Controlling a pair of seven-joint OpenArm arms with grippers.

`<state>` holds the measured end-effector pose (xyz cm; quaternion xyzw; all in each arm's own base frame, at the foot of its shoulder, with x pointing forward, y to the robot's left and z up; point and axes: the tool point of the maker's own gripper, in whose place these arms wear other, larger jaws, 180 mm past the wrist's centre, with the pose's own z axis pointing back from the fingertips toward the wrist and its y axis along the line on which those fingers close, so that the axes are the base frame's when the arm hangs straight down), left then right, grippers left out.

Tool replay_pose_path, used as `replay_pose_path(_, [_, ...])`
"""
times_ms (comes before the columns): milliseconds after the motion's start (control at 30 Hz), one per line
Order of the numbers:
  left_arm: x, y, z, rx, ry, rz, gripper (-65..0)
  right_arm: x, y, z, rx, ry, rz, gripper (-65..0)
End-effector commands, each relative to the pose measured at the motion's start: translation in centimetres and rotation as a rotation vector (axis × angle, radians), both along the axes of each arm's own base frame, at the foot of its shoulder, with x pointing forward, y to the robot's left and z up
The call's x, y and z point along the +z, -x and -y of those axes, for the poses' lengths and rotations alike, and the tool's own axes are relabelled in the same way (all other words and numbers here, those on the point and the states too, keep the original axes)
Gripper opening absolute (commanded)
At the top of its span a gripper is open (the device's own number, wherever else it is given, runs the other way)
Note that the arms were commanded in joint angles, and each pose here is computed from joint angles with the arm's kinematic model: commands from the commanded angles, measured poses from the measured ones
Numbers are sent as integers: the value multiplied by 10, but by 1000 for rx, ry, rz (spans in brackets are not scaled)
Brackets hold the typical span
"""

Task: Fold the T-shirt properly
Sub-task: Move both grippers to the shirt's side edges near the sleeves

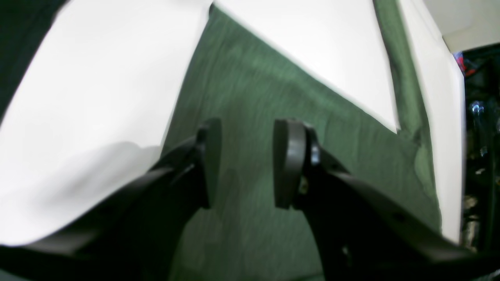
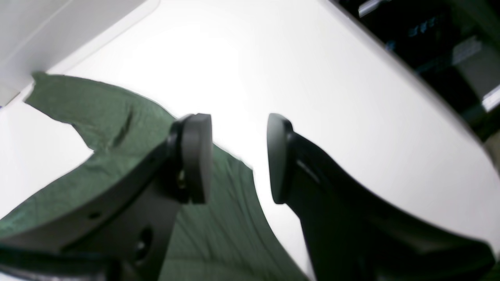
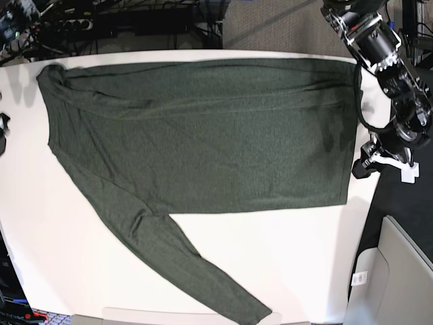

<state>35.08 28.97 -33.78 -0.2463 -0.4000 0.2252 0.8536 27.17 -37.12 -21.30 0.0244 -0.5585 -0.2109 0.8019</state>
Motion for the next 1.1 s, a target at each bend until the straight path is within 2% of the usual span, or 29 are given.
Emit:
replay_pose_path(0, [21,-19,-2,-6,-13,71,-431,21,-12,0,15,50,54,-416])
replay_pose_path(167, [26,-53,10,-1,-27,160,-431,18,-56,-10,46,63,33,-419])
replay_pose_path(400, [8,-86,13,41,-15,183,-432,-18,-115,-16,73,-68,-37,-419])
replay_pose_path(567, [-2,-100,11,87,-27,213,-432,-28,-145,-23,95,-133,-46,-419])
replay_pose_path(867, [-16,-108,-12,195,-54,240,-432,-23,-162,-27,107,-164,-29,-418])
replay_pose_path(933, [-15,-103,-36,226,-89,237,-432,-20,-164,-27,107,-165,-23,-417])
replay_pose_path(1067, [-24,-100,-44,255,-90,218,-432,-22,-167,-28,108,-178,-25,-417])
